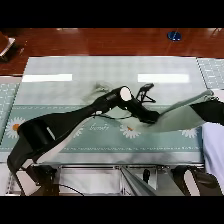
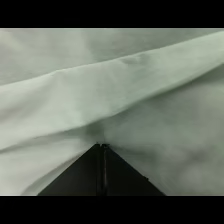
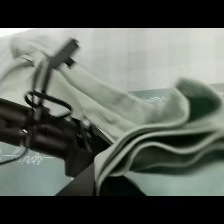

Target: Fold the shirts.

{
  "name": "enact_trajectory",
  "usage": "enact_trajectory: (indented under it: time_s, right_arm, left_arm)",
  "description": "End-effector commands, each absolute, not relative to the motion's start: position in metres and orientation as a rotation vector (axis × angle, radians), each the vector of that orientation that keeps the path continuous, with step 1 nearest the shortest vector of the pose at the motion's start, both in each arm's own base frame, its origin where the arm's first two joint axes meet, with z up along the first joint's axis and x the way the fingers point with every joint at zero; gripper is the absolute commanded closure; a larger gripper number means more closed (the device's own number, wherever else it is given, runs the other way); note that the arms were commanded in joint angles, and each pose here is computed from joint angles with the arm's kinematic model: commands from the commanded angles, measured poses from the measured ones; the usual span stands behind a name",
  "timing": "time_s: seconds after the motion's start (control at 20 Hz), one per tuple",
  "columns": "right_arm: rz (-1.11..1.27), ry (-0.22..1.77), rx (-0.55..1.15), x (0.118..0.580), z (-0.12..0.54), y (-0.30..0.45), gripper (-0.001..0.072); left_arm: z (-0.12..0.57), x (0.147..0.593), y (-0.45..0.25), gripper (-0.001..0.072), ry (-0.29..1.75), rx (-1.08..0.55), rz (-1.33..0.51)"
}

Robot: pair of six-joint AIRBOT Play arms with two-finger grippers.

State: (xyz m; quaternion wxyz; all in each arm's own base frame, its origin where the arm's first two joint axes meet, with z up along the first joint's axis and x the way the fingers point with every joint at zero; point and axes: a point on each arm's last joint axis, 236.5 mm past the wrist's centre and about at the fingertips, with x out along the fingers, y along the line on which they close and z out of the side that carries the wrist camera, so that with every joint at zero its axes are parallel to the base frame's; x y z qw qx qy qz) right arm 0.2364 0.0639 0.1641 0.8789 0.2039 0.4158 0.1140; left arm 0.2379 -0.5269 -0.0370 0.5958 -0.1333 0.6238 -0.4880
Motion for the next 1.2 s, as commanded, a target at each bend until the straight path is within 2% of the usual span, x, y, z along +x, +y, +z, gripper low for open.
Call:
enact_trajectory:
  time_s: [0.0,0.15,0.25,0.4,0.55,0.7,0.9,1.15]
  right_arm:
    - [0.291,0.867,0.453,0.241,0.167,0.075,0.0689]
    - [0.366,0.880,0.505,0.252,0.167,0.088,0.0689]
    - [0.429,0.896,0.525,0.265,0.165,0.106,0.0689]
    - [0.584,0.859,0.581,0.303,0.169,0.166,0.0689]
    - [0.680,0.900,0.548,0.350,0.154,0.237,0.0689]
    - [0.764,1.024,0.509,0.385,0.117,0.308,0.0689]
    - [0.828,1.152,0.491,0.408,0.064,0.378,0.0689]
    - [0.800,1.245,0.511,0.427,0.011,0.397,0.0689]
  left_arm:
    - [-0.022,0.246,-0.525,0.0686,1.447,-0.357,-1.183]
    - [0.006,0.325,-0.450,0.0686,1.360,-0.331,-1.077]
    - [0.035,0.383,-0.362,0.0686,1.294,-0.315,-0.933]
    - [0.109,0.429,-0.237,0.0686,1.082,-0.381,-0.743]
    - [0.172,0.414,-0.144,0.0686,0.881,-0.379,-0.611]
    - [0.194,0.374,-0.096,0.0686,0.766,-0.375,-0.501]
    - [0.171,0.332,-0.084,0.0686,0.733,-0.409,-0.425]
    - [0.113,0.306,-0.091,0.0685,0.849,-0.465,-0.416]
